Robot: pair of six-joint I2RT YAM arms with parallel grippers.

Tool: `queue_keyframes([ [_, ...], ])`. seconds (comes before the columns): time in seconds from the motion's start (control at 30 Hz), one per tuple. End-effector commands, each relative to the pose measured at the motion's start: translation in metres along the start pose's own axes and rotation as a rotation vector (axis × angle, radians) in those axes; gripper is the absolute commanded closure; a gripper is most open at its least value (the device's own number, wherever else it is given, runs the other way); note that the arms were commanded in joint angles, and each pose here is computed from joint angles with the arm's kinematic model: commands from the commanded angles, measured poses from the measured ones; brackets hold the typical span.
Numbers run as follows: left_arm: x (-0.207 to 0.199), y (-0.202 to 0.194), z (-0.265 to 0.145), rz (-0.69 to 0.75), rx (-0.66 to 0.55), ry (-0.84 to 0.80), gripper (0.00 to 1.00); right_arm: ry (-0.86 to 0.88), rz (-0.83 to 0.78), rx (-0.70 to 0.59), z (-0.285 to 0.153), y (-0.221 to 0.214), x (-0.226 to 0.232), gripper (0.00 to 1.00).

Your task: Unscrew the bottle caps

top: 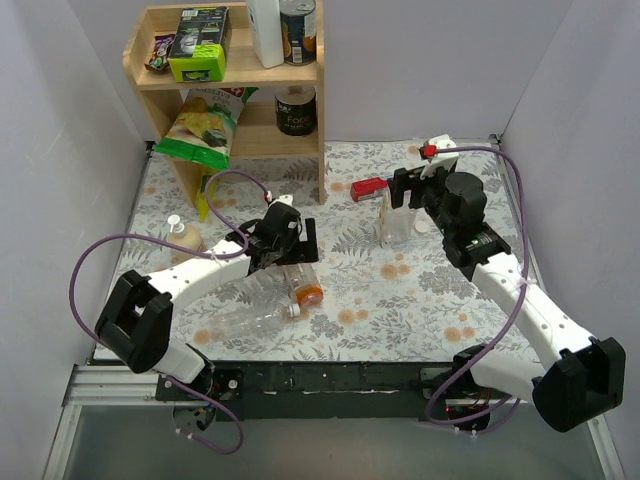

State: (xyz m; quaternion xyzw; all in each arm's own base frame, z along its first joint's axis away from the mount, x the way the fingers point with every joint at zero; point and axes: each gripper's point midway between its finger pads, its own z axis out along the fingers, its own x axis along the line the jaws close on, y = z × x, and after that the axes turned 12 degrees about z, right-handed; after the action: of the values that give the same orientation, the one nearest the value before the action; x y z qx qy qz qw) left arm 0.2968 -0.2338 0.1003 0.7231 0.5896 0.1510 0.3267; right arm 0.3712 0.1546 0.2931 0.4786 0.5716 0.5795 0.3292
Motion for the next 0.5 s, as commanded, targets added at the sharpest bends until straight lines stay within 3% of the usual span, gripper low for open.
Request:
queue_keyframes([
  [0.0, 0.011, -0.012, 0.002, -0.064, 0.027, 0.059, 0.02, 0.070, 0.021, -0.114, -0.024, 0.054, 0.017, 0.12],
  [0.27, 0.006, -0.030, 0.027, -0.053, 0.068, 0.024, 0.02, 0.154, 0.041, -0.135, -0.048, 0.068, 0.033, 0.13],
  [0.47, 0.000, -0.032, 0.052, -0.001, 0.085, 0.003, 0.08, 0.212, 0.060, -0.124, -0.065, 0.068, 0.043, 0.14],
])
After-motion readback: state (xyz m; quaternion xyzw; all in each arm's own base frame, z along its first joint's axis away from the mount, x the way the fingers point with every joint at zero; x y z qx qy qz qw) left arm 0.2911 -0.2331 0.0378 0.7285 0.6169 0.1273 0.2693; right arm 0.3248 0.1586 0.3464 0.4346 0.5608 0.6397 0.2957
